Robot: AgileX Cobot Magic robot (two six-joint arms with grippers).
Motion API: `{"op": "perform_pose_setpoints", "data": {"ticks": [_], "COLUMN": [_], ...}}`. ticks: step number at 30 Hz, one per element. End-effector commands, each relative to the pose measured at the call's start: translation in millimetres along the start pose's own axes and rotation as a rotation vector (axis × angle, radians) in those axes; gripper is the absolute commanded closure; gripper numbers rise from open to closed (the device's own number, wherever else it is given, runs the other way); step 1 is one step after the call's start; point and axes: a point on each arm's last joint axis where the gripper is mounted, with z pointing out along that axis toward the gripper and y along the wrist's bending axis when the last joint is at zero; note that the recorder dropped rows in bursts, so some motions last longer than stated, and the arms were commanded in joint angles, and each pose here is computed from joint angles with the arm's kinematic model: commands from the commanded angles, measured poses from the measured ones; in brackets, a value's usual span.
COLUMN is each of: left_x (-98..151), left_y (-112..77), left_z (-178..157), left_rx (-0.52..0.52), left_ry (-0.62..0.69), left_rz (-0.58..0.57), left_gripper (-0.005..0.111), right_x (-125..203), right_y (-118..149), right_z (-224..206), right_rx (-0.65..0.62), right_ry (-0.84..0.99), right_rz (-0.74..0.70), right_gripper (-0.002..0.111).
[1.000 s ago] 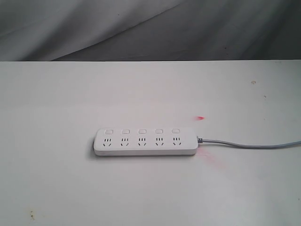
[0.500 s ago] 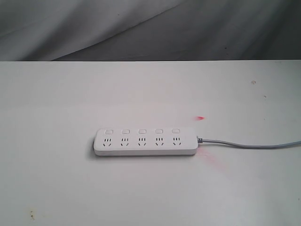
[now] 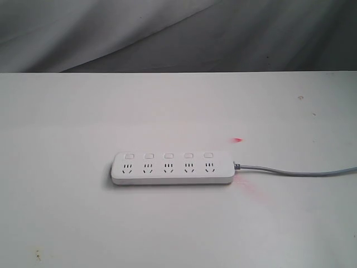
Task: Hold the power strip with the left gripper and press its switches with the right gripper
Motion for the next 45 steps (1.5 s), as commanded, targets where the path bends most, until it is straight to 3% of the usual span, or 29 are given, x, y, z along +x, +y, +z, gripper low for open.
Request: {"op": "perform_pose_setpoints", "data": {"ticks": [1,8,45], "left_x": [9,31,30], "left_y": [-0.8,1.5,1.1], "left_z": [-1,4,4], "left_rx": [0.03,0.046,0.05], "left_ry": [0.071,0.146,0.123], "left_rz": [0.03,0.081,0.074], "left_gripper": [0.107,0.107,0.107], "right_x": [0,0,0], "right_y": [-1,-1,-1], "right_z": [0,0,0], "right_rx": [0.009,0.009,0.009], "right_ry": [-0.008,-0.008,-0.008], "right_rz": [-0.004,-0.004,-0.004], "right_gripper": [0.108,0.108,0.108]}}
